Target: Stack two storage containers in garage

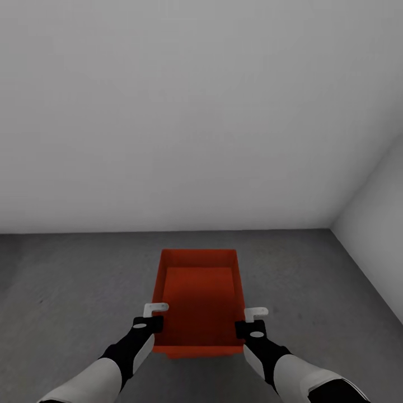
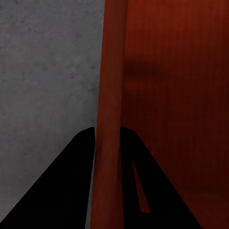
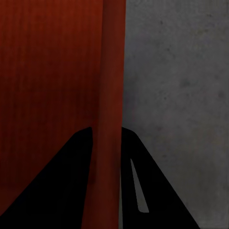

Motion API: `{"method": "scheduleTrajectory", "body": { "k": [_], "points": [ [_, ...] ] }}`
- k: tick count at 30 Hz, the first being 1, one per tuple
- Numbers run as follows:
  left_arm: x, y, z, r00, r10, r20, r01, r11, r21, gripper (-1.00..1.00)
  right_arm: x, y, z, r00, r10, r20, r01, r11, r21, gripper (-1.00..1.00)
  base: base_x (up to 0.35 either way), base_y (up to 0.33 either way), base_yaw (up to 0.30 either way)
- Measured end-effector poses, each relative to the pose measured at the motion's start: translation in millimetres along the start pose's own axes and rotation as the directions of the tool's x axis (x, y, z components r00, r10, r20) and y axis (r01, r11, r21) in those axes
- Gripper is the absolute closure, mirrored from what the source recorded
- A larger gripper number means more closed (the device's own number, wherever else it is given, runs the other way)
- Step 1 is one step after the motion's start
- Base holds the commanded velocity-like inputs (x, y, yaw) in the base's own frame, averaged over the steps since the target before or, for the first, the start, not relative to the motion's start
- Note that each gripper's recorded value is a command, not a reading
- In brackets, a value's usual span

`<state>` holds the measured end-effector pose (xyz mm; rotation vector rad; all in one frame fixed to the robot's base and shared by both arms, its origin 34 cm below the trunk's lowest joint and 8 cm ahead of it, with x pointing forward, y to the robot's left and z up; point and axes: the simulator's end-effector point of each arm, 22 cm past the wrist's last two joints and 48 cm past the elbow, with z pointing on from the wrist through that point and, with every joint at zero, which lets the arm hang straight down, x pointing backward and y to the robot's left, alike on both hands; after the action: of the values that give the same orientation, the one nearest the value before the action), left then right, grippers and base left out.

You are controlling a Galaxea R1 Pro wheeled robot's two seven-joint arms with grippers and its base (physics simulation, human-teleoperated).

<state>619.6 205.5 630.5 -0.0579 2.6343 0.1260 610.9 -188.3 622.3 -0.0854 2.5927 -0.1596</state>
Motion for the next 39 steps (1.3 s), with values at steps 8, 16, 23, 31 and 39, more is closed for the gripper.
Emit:
{"method": "scheduleTrajectory", "body": {
  "k": [8,16,23,31,39],
  "points": [
    [-1.8,0.5,0.0,1.000,0.006,-0.002,-0.006,1.000,0.000,1.00,0.5,0.7,0.0,1.000,0.005,-0.002,-0.005,1.000,-0.001,1.00,0.022,0.000,0.052],
    [1.4,0.5,0.3,1.000,0.005,-0.006,-0.005,1.000,0.001,1.00,3.0,1.0,-0.1,1.000,0.004,-0.006,-0.004,1.000,-0.001,1.00,0.000,0.000,0.108],
    [0.7,0.6,0.2,1.000,0.007,-0.006,-0.007,1.000,0.001,1.00,3.0,1.0,-0.1,1.000,0.005,-0.007,-0.005,1.000,-0.001,1.00,0.000,0.000,0.004],
    [2.7,0.6,0.3,1.000,0.001,-0.006,-0.001,1.000,0.002,1.00,3.0,0.9,-0.4,1.000,0.001,-0.006,-0.001,1.000,0.000,1.00,0.060,0.000,0.000],
    [0.6,0.9,0.1,1.000,0.008,-0.007,-0.008,1.000,0.001,1.00,3.3,1.4,-0.3,1.000,0.006,-0.008,-0.006,1.000,-0.001,1.00,0.158,0.000,0.000]
  ]
}}
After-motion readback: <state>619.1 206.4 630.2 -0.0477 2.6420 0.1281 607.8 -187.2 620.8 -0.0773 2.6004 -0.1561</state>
